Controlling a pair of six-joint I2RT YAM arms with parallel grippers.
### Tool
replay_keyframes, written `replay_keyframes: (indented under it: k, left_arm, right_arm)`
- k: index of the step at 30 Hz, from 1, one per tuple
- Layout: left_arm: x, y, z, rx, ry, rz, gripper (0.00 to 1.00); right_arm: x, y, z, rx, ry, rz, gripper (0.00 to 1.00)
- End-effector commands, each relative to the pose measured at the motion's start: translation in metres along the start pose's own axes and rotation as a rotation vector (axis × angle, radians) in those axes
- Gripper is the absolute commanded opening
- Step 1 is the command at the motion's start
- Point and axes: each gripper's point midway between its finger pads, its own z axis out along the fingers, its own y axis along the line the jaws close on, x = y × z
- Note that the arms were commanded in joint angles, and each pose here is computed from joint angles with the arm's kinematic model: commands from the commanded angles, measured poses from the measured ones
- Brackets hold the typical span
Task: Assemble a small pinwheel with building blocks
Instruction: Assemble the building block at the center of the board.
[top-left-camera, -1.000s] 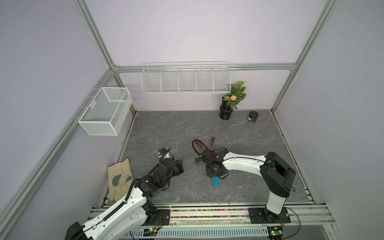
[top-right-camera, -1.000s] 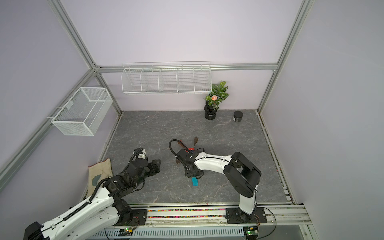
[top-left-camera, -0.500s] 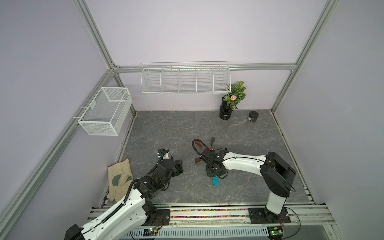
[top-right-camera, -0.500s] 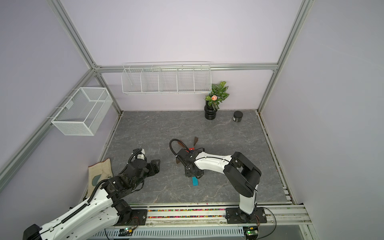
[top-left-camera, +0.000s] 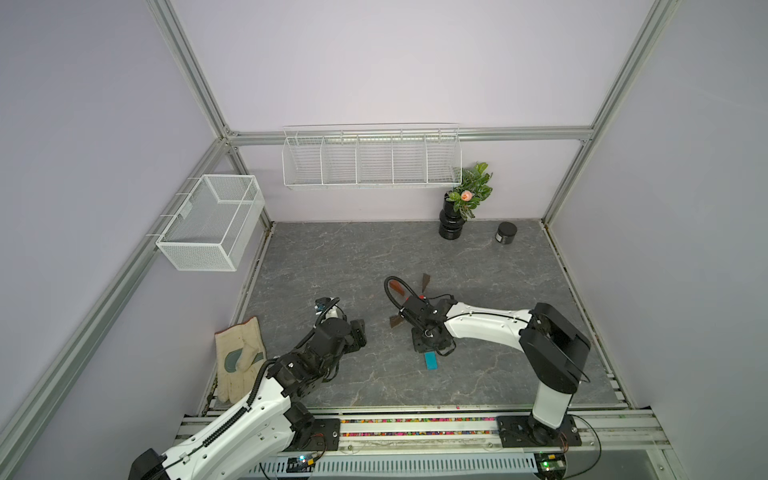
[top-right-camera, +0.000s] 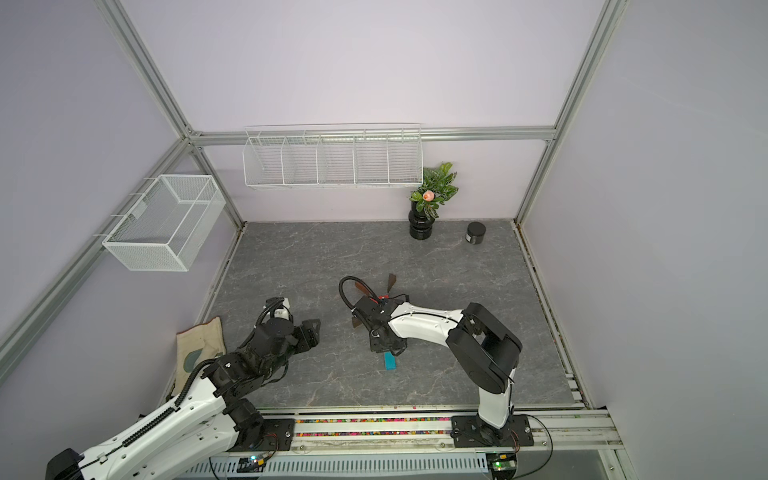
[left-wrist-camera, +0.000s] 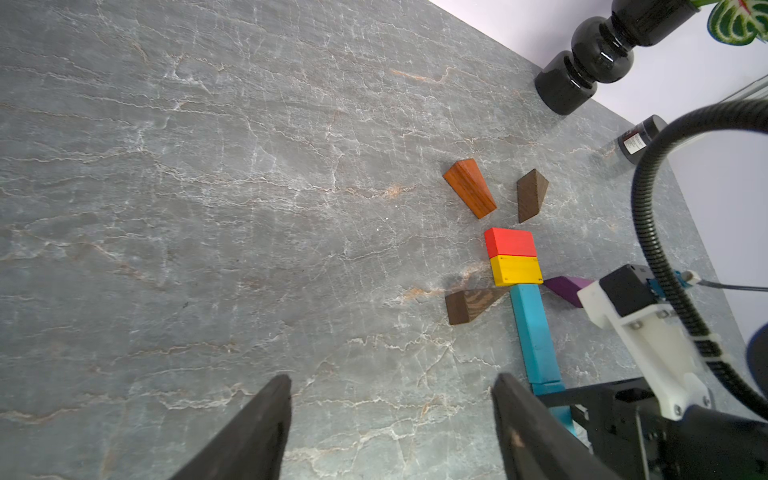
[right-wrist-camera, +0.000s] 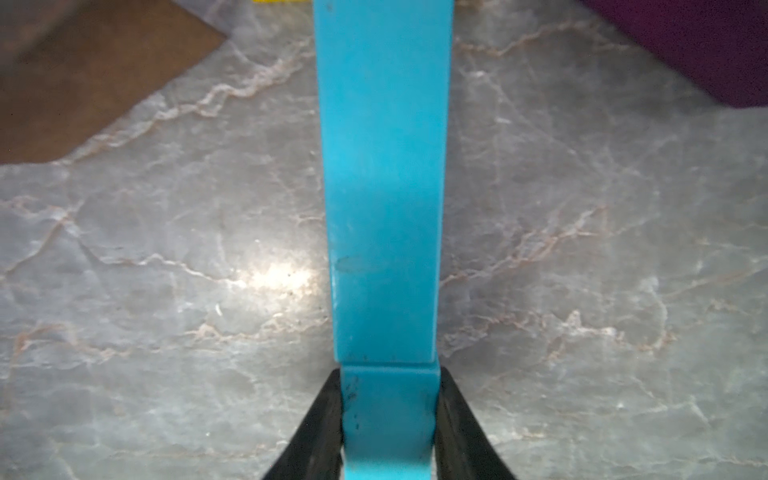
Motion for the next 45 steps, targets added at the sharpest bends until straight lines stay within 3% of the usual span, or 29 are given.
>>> replay_keyframes:
  k: [1, 10, 20, 33, 45]
  left_arm:
    - [0.005, 0.007, 0.0, -0.02, 0.009, -0.011, 0.78]
    - [0.005, 0.008, -0.001, -0.02, 0.005, -0.011, 0.78]
    - [0.005, 0.009, -0.001, -0.021, 0.006, -0.013, 0.78]
    - [0.006, 0.009, 0.0, -0.019, 0.007, -0.015, 0.78]
    - [0.007, 0.01, 0.0, -0.018, 0.009, -0.015, 0.78]
  right_arm:
    - [-0.001, -0.003, 0.003, 0.019, 0.012, -0.001, 0.35]
    - [0.0, -0.001, 0.006, 0.013, 0.023, 0.005, 0.36]
    - [0.001, -0.006, -0.003, 0.023, 0.014, 0.019, 0.46]
    - [0.006, -0.006, -0.005, 0.012, 0.019, 0.04, 0.37]
    - [0.004, -0.001, -0.004, -0.003, 0.02, 0.049, 0.36]
